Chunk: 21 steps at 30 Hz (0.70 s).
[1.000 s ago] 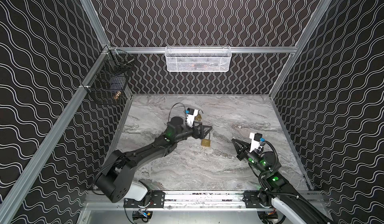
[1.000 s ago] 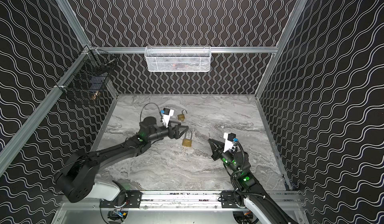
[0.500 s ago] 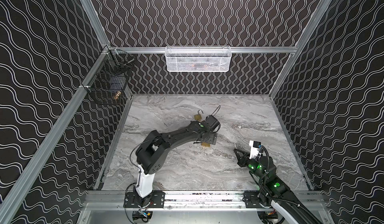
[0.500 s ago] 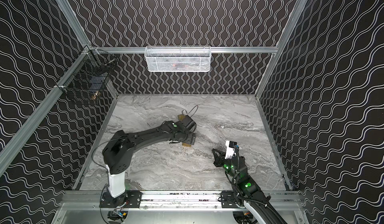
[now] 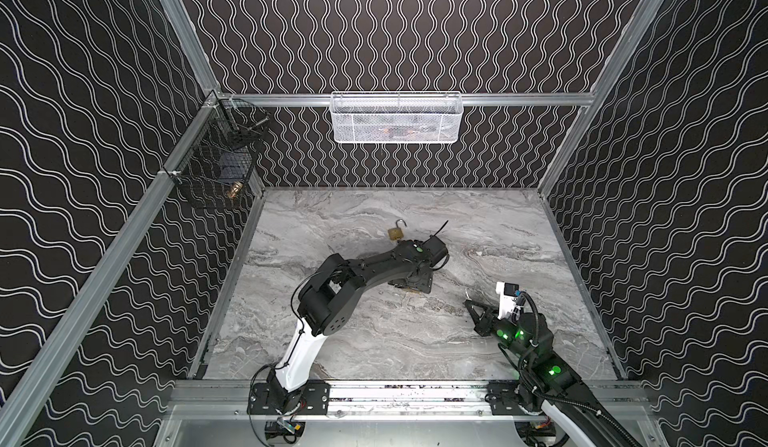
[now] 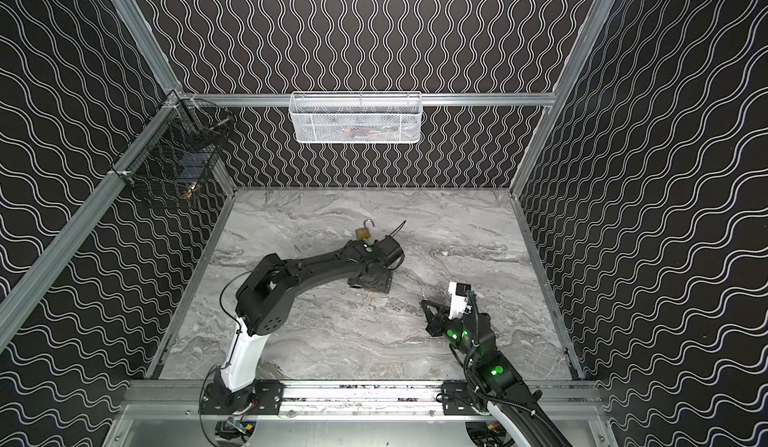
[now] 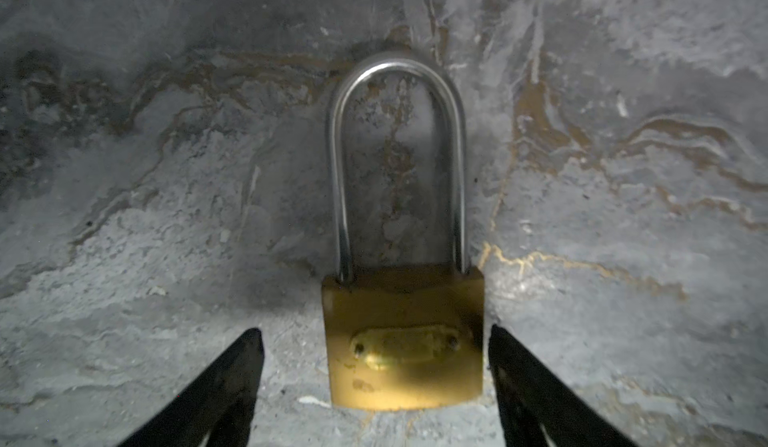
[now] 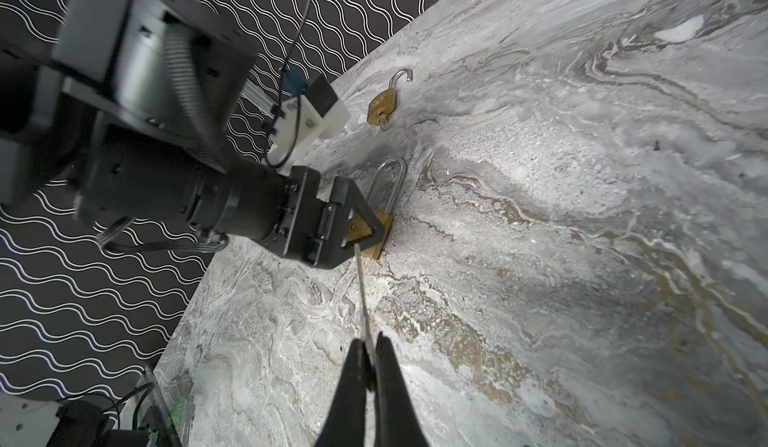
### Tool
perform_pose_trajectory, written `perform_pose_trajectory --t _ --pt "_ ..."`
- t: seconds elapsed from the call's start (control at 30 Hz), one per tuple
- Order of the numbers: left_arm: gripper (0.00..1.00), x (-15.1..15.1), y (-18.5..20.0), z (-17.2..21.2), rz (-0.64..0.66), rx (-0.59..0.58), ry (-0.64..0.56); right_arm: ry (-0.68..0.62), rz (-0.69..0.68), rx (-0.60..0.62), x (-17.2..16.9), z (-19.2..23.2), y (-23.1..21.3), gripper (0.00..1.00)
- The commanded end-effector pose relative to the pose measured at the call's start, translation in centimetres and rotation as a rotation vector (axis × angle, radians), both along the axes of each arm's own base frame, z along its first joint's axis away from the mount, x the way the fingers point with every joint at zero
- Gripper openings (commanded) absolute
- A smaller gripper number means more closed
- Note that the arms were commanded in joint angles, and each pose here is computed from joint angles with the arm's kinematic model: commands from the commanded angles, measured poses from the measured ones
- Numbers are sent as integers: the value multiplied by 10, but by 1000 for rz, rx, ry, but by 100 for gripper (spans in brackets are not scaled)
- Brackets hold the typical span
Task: Unlock with the key
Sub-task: 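Lower the left gripper onto the long-shackle padlock while the right draws back, then lift the padlock with the left gripper while the right brings the key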
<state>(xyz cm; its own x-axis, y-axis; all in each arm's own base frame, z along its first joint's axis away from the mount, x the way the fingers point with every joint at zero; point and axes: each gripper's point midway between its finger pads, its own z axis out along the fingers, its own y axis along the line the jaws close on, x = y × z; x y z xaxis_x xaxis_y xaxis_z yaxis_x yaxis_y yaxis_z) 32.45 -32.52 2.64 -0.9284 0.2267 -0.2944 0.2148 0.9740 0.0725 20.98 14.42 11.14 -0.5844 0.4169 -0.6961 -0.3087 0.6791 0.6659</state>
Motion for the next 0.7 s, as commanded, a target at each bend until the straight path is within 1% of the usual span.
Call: perform_pose_trajectory --t 0.0,0.23,0.47,0.6,0.67 --pt "85 5 -7 -3 7 -35 1 14 12 -9 -2 -9 1 0" --pt "81 7 -3 -17 52 -38 32 10 15 -17 -1 -8 2 0" --pt "66 -7 -3 -24 96 -96 88 -4 34 -18 -2 -3 4 0" --pt "62 -15 1 -31 110 -95 120 8 83 8 -7 -6 12 0" --pt "57 -20 4 -36 115 -89 137 24 95 14 -8 -10 14 0"
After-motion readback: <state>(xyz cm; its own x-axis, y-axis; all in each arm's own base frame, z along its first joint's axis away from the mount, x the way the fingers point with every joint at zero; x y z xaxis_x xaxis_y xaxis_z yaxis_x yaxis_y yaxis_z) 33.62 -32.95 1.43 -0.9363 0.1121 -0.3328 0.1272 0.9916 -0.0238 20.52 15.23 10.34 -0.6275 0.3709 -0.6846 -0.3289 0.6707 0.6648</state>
